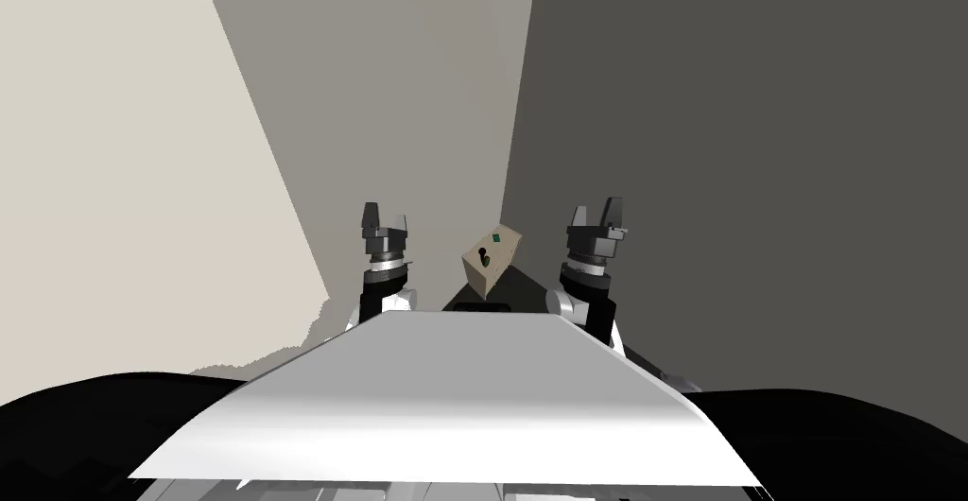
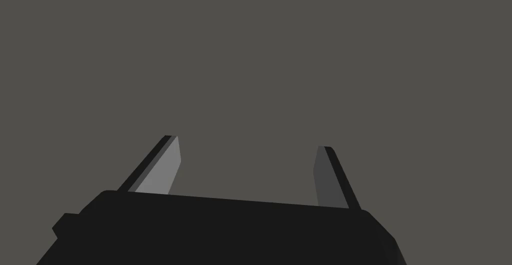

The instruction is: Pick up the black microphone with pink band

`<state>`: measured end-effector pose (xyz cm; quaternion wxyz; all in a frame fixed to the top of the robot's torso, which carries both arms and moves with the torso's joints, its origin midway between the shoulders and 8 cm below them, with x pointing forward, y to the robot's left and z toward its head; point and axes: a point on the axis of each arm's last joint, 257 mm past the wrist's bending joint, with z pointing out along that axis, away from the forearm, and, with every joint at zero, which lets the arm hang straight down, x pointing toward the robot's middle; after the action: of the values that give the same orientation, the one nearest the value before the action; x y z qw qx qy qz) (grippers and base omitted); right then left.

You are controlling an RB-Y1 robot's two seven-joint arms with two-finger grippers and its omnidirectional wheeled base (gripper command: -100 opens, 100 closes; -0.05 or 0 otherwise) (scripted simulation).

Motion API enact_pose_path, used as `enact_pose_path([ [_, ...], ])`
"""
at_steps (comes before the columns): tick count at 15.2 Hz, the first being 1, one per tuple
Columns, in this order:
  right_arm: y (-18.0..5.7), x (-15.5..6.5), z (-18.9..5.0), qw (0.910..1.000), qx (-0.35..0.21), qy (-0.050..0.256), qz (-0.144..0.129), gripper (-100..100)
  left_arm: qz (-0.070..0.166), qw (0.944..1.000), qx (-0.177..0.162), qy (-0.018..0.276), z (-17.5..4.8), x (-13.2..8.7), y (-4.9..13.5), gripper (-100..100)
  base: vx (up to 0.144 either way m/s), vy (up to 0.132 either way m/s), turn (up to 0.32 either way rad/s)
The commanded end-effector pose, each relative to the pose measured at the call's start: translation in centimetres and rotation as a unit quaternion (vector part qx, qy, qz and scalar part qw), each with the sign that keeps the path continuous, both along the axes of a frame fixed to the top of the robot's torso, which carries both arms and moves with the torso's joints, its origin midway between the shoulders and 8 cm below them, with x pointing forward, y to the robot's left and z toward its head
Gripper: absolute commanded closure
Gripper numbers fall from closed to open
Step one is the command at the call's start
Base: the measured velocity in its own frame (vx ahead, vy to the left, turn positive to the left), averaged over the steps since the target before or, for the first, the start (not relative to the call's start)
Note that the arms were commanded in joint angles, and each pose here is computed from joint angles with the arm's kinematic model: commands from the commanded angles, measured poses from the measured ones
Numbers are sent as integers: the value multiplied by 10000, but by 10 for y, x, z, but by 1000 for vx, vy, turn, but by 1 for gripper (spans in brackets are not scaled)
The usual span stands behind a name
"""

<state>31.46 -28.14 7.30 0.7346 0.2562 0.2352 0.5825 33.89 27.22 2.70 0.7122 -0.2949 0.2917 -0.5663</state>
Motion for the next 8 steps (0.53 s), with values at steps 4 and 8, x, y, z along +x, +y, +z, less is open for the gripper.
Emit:
enact_pose_path([
  [4,0,0,0,10000,0,0,0,0,-209,9991,288,208,-8,6,-8,-100,-5,-11,-35],
  [8,0,0,0,10000,0,0,0,0,-431,9956,543,626,-28,19,-13,-100,-10,-29,-70],
])
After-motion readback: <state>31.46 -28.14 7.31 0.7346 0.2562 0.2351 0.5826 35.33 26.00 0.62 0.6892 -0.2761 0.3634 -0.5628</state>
